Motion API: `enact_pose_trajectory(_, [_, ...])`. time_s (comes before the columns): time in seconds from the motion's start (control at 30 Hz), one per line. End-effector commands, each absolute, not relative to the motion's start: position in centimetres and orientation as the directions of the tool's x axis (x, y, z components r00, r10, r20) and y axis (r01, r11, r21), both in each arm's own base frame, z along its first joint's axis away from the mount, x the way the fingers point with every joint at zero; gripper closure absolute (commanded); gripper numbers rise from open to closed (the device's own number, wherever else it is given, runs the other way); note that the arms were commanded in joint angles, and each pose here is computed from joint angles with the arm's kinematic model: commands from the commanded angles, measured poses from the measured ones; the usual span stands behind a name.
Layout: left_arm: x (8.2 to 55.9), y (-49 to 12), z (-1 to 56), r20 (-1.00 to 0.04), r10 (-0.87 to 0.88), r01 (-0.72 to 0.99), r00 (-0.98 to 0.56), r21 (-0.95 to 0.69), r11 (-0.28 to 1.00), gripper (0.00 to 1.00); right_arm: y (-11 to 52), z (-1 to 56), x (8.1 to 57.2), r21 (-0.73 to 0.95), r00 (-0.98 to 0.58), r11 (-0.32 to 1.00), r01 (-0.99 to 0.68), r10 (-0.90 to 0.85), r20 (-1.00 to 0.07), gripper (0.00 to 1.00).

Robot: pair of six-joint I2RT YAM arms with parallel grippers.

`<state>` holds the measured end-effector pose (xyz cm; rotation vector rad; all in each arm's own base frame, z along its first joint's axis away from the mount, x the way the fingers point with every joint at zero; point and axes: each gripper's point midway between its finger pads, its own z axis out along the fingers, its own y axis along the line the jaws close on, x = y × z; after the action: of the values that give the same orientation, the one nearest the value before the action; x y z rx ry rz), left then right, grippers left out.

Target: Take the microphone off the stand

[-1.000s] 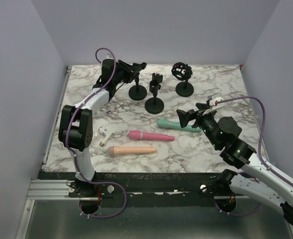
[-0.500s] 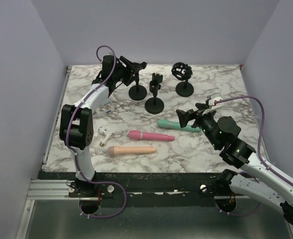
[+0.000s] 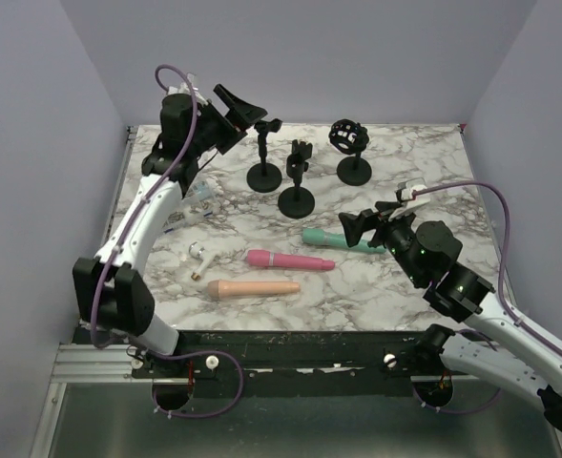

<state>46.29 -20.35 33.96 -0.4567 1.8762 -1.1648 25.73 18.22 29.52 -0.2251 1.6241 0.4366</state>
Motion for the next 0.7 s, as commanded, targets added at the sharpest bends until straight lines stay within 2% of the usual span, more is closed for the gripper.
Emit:
enact_pose_trajectory(0.0, [40.5, -18.9, 37.2, -0.658, -0.575, 0.318, -0.487, -0.746, 0.585, 0.01, 16.8, 30.1, 25.0, 0.233, -0.154, 0.913, -0.334, 0.191, -0.969, 0.0])
enact_pose_trajectory(0.17, [34.2, -16.4, 38.9, -0.814, -0.465, 0.424, -0.348, -0.578, 0.697, 0.01, 13.7, 29.3, 24.7, 0.292, -0.175, 0.941, -0.172, 0.263, -0.949, 0.0])
enact_pose_trajectory(0.3, [29.3, -13.8, 39.3, -0.888, -0.406, 0.445, -0.214, -0.459, 0.769, 0.01, 11.6, 29.3, 24.1, 0.329, -0.166, 0.94, -0.084, 0.313, -0.935, 0.0])
enact_pose_trajectory(0.5, [22.8, -10.7, 38.6, -0.925, -0.38, 0.45, -0.023, -0.349, 0.822, 0.01, 9.8, 30.6, 23.0, 0.367, -0.142, 0.928, -0.056, 0.356, -0.923, 0.0])
enact_pose_trajectory(0.67, [18.2, -8.0, 38.4, -0.905, -0.405, 0.42, 0.133, -0.318, 0.85, 0.01, 8.9, 32.1, 22.0, 0.364, -0.125, 0.928, -0.075, 0.353, -0.927, 0.0])
